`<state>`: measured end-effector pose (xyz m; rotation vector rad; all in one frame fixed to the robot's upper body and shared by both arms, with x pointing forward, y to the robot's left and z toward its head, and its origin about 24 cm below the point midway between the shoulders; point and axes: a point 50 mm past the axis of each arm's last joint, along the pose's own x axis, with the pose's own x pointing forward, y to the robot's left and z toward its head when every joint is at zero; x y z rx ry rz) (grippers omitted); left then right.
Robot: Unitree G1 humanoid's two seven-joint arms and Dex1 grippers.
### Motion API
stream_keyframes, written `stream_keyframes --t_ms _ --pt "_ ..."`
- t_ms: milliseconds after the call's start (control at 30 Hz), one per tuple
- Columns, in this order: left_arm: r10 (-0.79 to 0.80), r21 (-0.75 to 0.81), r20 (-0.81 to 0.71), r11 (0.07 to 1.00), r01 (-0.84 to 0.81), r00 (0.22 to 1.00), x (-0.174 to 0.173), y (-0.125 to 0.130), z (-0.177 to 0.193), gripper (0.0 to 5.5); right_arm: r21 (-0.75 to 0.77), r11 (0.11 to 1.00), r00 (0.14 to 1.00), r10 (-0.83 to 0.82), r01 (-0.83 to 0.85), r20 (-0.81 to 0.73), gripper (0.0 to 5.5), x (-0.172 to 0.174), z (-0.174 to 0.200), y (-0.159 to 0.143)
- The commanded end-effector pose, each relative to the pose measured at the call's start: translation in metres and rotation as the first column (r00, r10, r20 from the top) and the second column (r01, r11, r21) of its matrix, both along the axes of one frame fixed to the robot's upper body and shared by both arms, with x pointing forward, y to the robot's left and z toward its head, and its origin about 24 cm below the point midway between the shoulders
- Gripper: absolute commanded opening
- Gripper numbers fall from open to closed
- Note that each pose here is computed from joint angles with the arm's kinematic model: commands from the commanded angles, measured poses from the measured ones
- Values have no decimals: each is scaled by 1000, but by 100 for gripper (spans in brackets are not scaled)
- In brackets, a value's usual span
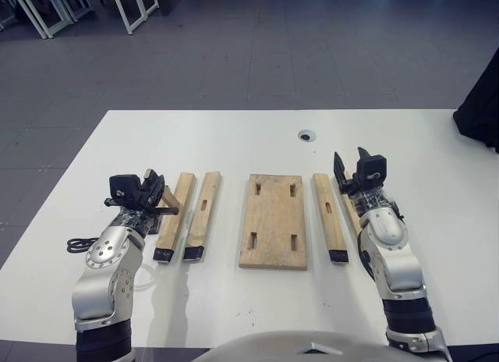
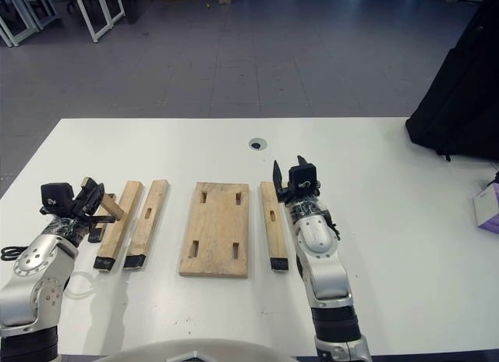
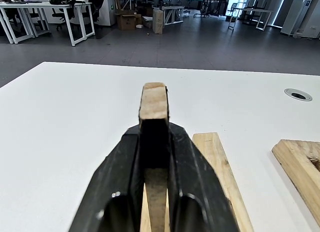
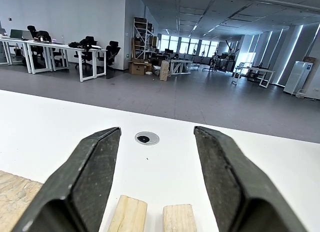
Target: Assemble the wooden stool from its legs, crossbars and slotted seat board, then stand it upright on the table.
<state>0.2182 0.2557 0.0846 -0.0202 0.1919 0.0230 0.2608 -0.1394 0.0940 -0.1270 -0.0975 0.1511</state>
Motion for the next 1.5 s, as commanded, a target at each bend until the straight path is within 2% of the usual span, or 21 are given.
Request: stream_keyframes --t_ms 33,267,300,467,567,733,1000,1167,1300,1367,1433,1500 --pt "29 -15 -155 999 -32 987 -11 2 -27 42 -6 1000 1000 5 -5 12 268 3 5 2" --pt "7 -18 -145 1000 -10 989 -7 -1 -26 42 -8 1000 1000 5 -5 13 268 4 5 2" --pt "1 -31 -124 1000 -5 992 -6 -3 -24 79 -8 1000 1000 5 -5 14 271 5 5 2" --pt "-8 -54 36 998 9 999 2 -7 1 157 -15 1000 1000 8 -8 15 271 6 3 3" --pt "-29 -58 167 998 39 985 7 -5 26 157 -22 1000 1000 11 -11 8 271 6 0 3" --pt "-42 7 275 999 42 961 18 7 58 157 -28 1000 1000 13 -13 6 271 7 -4 3" --pt "-59 9 333 998 60 941 30 15 81 157 -20 1000 1000 11 -11 12 271 7 -4 5" --pt "-73 -29 370 996 90 926 41 9 91 157 -16 1000 1000 12 -12 17 271 9 -4 7" --pt "-89 -63 361 991 120 928 52 1 88 157 -8 1000 999 27 -26 26 271 9 -1 11" --pt "-93 -86 306 988 125 947 55 1 73 157 -2 999 999 39 -39 34 271 9 2 14" --pt "-118 -74 210 988 136 971 55 2 47 157 2 999 998 48 -48 35 271 10 3 16" --pt "-133 -76 45 988 136 990 49 5 3 157 -1 998 998 57 -57 26 271 10 1 16"
